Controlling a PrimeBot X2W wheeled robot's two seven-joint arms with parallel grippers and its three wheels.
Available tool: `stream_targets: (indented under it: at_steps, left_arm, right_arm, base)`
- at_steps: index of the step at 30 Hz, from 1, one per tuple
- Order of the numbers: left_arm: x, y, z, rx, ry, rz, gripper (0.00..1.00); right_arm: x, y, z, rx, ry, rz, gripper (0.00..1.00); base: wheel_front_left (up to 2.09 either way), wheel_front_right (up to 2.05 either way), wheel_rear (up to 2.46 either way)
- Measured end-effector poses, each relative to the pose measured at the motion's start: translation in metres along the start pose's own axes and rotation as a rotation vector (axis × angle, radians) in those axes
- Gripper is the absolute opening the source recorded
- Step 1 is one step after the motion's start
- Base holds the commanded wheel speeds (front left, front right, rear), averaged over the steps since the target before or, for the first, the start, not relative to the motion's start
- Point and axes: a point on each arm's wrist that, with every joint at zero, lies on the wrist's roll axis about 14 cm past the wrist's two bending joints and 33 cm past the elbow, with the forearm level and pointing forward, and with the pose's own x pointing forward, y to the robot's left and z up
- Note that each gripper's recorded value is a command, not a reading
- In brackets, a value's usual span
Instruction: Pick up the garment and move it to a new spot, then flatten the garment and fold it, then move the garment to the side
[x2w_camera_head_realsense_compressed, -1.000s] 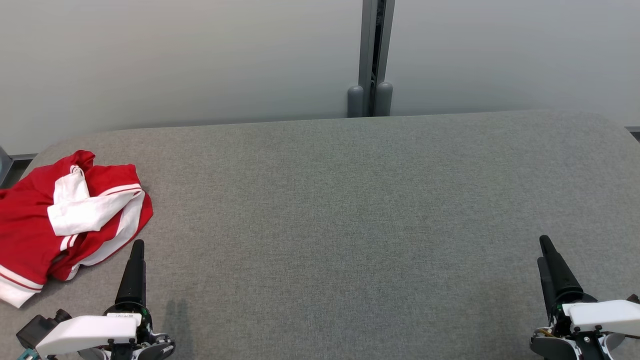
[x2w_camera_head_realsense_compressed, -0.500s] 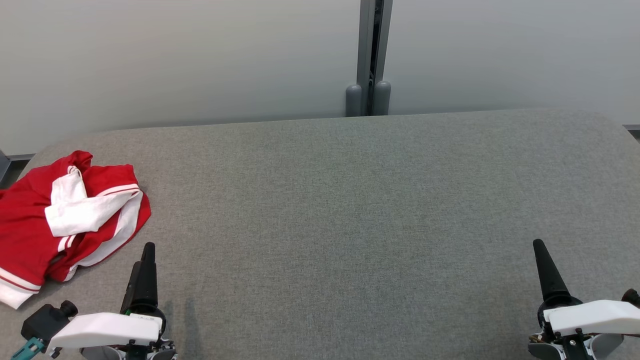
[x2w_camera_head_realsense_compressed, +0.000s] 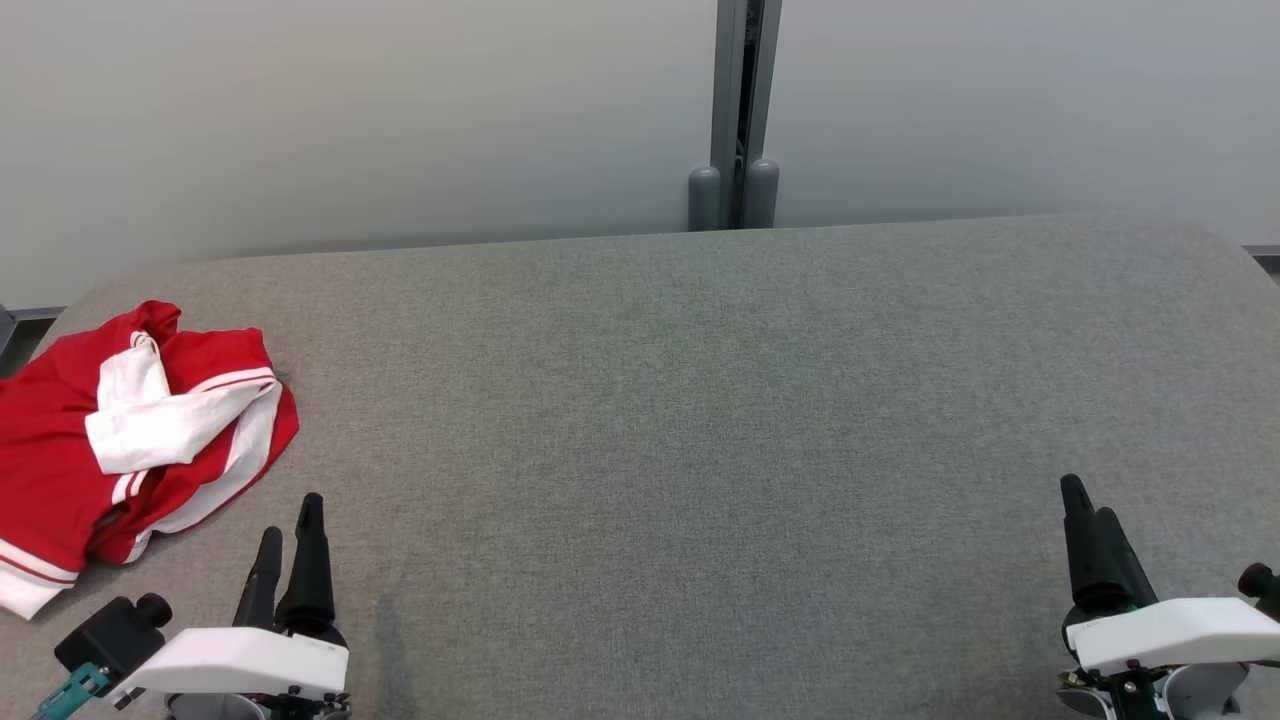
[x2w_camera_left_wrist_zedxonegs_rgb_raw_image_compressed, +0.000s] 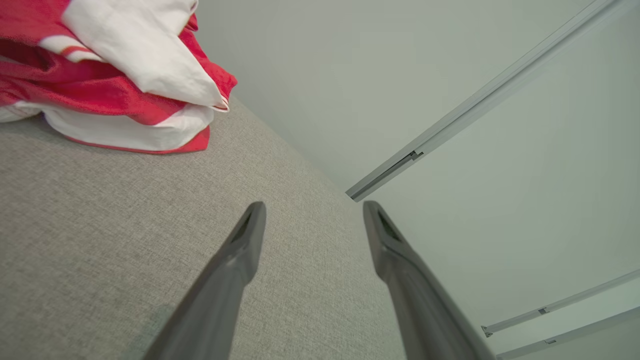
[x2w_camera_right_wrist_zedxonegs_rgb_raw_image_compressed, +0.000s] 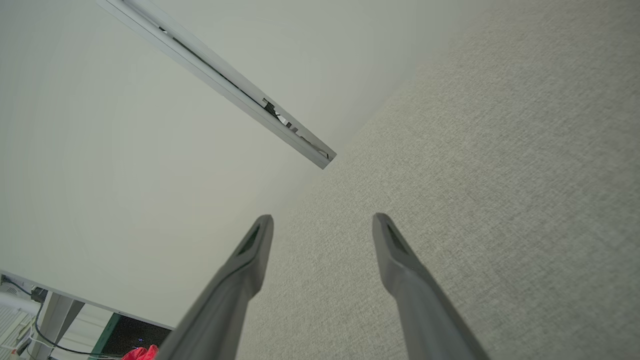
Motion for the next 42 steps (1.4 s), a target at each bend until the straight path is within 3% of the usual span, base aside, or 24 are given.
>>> stream_targets:
  at_steps: [42]
  left_arm:
    - [-0.005, 0.006, -0.009, 0.508, -0.012, -0.006, 1.0]
  right_arm:
    - [-0.004, 0.012, -0.008, -0.499, -0.007, 0.084, 1.0]
  base:
    - [0.0, 0.0, 0.0]
